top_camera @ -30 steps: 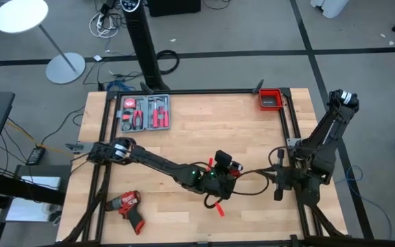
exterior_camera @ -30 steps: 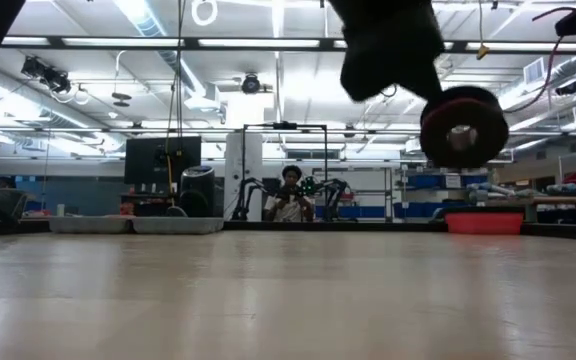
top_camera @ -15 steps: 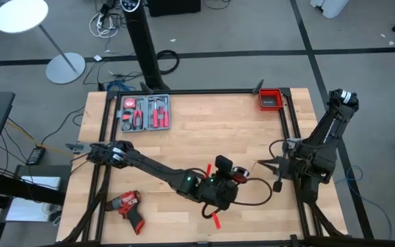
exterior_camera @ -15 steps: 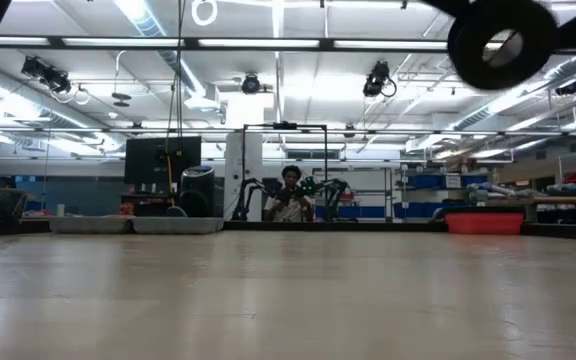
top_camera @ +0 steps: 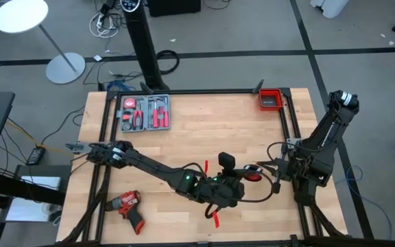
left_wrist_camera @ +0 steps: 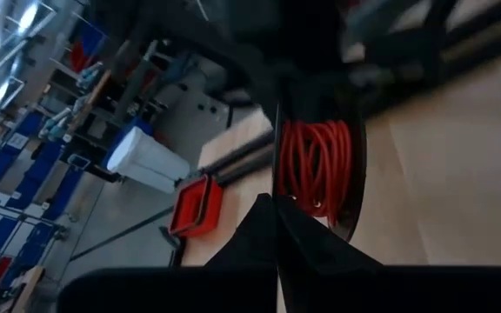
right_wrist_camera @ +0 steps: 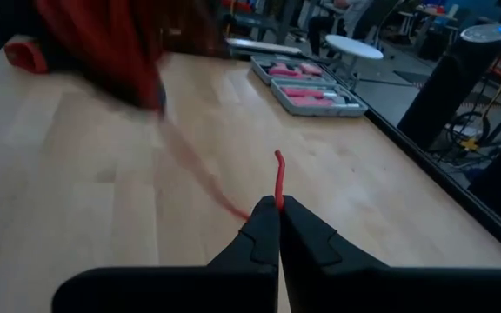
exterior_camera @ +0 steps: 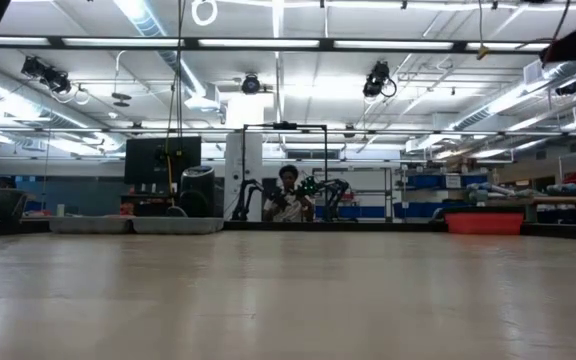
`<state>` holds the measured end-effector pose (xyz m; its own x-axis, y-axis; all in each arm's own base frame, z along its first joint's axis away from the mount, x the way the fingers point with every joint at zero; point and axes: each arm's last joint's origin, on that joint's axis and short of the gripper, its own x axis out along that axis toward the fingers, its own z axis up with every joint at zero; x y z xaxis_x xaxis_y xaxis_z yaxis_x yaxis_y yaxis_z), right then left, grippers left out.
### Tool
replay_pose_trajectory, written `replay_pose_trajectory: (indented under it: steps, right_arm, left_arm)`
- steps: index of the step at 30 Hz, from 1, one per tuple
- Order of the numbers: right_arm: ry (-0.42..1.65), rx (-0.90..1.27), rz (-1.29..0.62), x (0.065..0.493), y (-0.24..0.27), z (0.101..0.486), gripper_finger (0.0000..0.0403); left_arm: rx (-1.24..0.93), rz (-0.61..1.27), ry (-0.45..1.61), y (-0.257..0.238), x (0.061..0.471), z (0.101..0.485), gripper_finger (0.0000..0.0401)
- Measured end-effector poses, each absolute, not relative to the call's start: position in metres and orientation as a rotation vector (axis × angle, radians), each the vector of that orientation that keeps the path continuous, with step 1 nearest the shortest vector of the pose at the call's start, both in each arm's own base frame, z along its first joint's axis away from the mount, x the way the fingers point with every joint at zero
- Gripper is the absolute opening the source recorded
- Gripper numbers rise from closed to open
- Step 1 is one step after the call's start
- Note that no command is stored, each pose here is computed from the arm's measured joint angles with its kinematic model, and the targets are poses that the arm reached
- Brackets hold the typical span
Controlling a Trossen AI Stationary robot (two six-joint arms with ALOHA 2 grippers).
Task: Coil cords
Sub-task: Coil the red wire onto the spool
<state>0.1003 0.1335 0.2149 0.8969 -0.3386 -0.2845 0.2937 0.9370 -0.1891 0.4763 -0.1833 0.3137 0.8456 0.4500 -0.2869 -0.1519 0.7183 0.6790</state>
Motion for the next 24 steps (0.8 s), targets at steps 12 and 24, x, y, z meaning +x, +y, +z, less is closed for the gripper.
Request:
replay_pose_trajectory:
  steps: [12, 24]
  right_arm:
    - [0.258, -0.125, -0.359, 0.107, 0.144, 0.204, 0.0000]
    - [0.184, -0.103, -0.382, 0.114, 0.153, 0.206, 0.0000]
  left_arm:
    - [0.564, 0.417, 0.289, -0.172, 0.487, 0.332, 0.0000]
    - [0.447, 0.516, 0.142, -0.150, 0.496, 0.349, 0.0000]
